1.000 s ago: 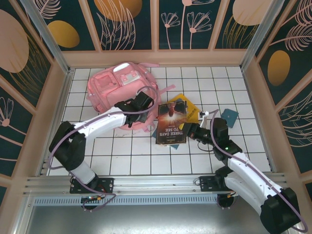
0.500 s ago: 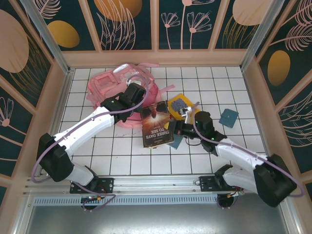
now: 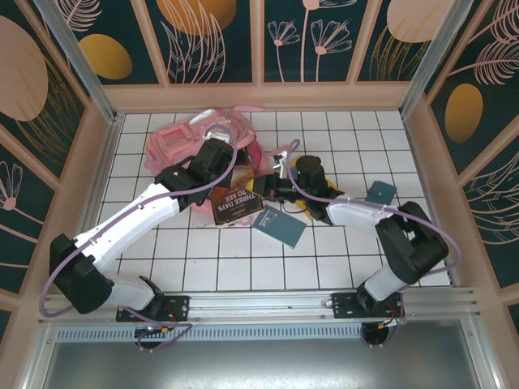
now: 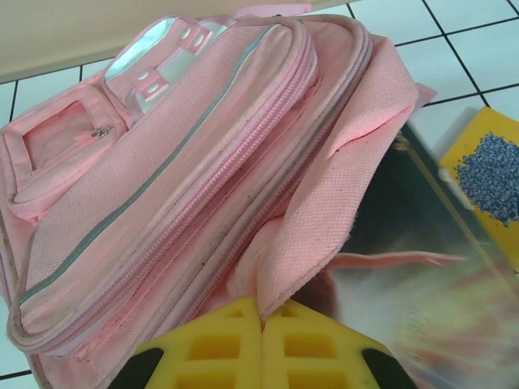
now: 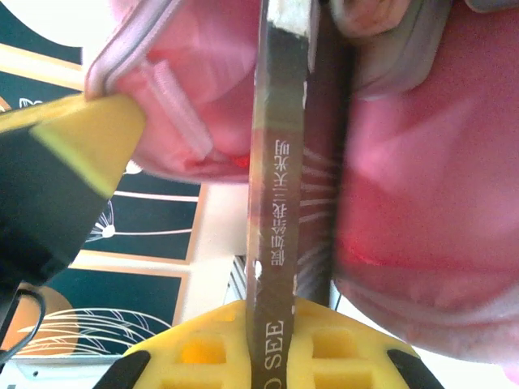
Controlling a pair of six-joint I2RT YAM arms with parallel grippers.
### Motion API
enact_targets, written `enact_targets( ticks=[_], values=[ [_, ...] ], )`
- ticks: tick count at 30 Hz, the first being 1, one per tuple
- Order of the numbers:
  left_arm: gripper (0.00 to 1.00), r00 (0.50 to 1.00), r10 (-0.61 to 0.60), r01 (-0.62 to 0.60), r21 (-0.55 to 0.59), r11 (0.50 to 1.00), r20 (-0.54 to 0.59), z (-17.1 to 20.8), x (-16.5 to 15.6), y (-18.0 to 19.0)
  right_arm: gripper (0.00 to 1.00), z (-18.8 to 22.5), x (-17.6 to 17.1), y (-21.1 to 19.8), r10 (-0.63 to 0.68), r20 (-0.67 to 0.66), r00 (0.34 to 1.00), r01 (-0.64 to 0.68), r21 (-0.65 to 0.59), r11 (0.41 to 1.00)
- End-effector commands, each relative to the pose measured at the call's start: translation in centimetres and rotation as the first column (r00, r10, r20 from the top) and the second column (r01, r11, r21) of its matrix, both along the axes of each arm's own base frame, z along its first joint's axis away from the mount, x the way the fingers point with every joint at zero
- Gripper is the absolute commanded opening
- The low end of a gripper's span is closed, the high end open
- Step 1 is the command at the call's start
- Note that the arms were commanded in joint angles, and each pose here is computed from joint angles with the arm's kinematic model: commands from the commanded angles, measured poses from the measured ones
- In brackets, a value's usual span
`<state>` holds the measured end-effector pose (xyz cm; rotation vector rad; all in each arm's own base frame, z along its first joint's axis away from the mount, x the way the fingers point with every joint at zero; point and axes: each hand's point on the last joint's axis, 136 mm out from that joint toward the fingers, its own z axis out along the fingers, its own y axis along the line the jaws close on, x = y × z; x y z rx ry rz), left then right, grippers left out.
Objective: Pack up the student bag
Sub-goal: Place the book in the student bag.
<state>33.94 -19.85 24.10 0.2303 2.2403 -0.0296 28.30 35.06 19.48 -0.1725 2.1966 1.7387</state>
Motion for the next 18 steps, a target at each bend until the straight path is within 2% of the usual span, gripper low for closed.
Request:
enact_targets(
  ticks=[1, 7, 11, 18],
  values=[
    [0.0, 0.993, -0.01, 0.019, -0.081, 0.997, 0.12, 4.3, 0.3, -0.4, 0.0, 3.1, 0.5, 1.9, 0.071, 0.088, 0.994, -0.078, 0.079, 0.994],
    [0.0, 0.992, -0.013, 0.023, -0.077, 0.997, 0.128, 4.5, 0.2, -0.2, 0.0, 2.0, 0.9, 2.4, 0.089, 0.073, 0.993, -0.094, 0.067, 0.993],
    [0.0, 0.992, -0.027, 0.038, -0.089, 0.995, 0.12, 4.3, 0.1, -0.6, 0.0, 2.1, 2.0, 1.0, 0.052, 0.106, 0.993, -0.058, 0.053, 0.997],
    [0.0, 0.992, -0.045, 0.055, -0.082, 0.995, 0.119, 4.1, 0.0, -0.7, 0.0, 2.5, 1.5, 2.7, 0.162, 0.13, 0.978, -0.172, 0.067, 0.983]
  ],
)
